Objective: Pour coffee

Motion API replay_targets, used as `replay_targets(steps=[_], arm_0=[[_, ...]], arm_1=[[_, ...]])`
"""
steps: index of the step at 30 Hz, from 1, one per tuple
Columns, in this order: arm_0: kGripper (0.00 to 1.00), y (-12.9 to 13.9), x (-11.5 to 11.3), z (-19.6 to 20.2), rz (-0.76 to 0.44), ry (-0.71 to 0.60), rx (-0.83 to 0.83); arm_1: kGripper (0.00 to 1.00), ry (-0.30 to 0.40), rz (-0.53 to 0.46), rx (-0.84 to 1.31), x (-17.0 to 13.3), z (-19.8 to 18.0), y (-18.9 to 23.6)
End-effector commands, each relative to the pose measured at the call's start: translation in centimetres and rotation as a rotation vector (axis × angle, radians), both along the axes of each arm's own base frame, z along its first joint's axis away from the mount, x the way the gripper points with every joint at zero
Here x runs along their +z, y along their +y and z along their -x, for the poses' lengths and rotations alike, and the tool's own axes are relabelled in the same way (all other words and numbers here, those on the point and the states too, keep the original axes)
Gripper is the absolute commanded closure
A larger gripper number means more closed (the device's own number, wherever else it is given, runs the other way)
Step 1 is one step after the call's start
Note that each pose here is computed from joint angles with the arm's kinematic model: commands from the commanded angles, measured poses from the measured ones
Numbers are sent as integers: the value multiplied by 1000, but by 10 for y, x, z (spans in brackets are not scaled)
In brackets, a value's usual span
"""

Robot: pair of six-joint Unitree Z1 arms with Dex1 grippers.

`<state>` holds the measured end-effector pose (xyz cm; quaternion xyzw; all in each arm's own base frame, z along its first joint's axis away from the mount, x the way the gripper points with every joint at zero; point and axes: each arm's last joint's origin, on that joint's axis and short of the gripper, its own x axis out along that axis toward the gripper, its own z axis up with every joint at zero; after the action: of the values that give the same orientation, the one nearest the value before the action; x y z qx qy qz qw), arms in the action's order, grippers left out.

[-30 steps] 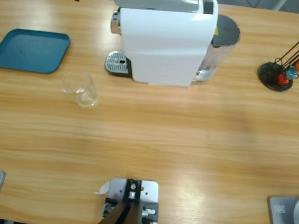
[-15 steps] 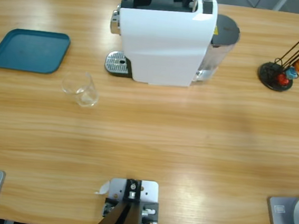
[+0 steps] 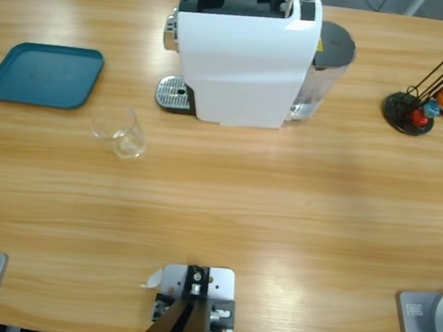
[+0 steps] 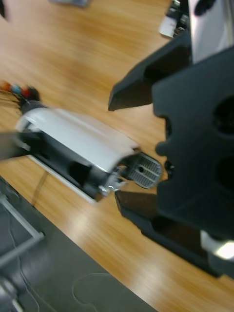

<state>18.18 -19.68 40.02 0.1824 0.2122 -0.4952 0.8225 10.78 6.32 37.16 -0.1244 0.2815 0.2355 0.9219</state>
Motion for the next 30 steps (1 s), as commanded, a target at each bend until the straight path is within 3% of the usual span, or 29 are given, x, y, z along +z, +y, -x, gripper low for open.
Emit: replay_targets(steps=[1, 3, 9, 13, 15, 17, 23, 30], arm_0=[[32, 23, -25, 24, -143, -35, 7], [32, 25, -35, 23, -180, -18, 49], [32, 33, -57, 27, -258, 6, 112], [32, 36, -55, 28, -231, 28, 162], [32, 37, -52, 28, -210, 30, 175], [32, 36, -51, 28, -200, 34, 182], [32, 36, -52, 28, -185, 56, 202], [32, 40, -49, 31, -169, 53, 209]], arm_1=[[87, 59, 1, -213, -50, -16, -3], [87, 60, -6, -287, -64, -28, 0], [94, 191, 64, -497, -123, -77, -6], [173, 94, 39, -644, -118, -76, -26], [277, 57, 2, -693, -109, -66, -32], [280, 40, -25, -709, -104, -60, -35], [313, 91, -46, -751, -115, -53, -44], [312, 59, -128, -683, -127, -47, -44]])
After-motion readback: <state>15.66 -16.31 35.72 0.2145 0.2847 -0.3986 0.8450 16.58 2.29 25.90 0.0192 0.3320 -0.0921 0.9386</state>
